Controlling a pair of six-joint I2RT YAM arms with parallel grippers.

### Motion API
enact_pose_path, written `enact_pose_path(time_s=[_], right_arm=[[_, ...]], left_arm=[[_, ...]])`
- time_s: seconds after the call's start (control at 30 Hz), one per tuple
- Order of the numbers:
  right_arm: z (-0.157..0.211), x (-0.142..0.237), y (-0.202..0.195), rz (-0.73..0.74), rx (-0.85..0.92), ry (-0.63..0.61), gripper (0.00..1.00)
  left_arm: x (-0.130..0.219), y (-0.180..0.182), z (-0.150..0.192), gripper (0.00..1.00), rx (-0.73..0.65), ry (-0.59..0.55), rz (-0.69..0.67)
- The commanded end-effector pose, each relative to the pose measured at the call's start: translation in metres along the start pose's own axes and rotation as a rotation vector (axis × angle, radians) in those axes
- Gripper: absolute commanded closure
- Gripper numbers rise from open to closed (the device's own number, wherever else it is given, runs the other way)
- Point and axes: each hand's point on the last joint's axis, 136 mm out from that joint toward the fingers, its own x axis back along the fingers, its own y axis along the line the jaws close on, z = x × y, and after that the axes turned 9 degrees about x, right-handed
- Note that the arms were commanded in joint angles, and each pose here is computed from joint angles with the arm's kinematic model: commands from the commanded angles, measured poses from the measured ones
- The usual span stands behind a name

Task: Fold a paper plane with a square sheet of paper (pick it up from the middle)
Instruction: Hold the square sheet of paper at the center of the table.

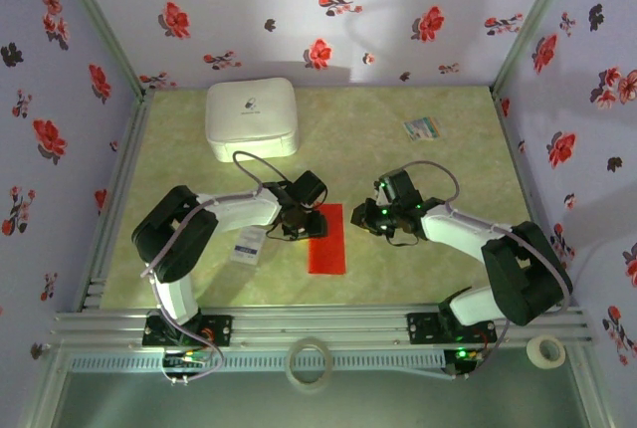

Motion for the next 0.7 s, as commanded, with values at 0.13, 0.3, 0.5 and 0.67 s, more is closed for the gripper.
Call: enact_pose_path(time_s=[0.13, 0.3, 0.5, 0.67], right_arm=[[-0.0004, -0.0010, 0.0037, 0.000, -0.002, 0.008, 0.78], [-0.0008, -0.0008, 0.0040, -0.001, -0.001, 0.007, 0.78], [0.0003, -0.0009, 0.0032, 0.000, -0.001, 0.008, 0.78], [0.0003, -0.0012, 0.0038, -0.003, -0.004, 0.006, 0.78]], left_arm=[[-0.0463, 0.0744, 0.0011, 0.55, 0.054, -0.008, -0.254], [-0.0459, 0.0756, 0.0014, 0.55, 0.062, -0.009, -0.258], [-0.0471, 0.0722, 0.0018, 0.55, 0.044, -0.003, -0.243], [-0.0476, 0.0737, 0.0022, 0.55, 0.045, 0.001, -0.253]])
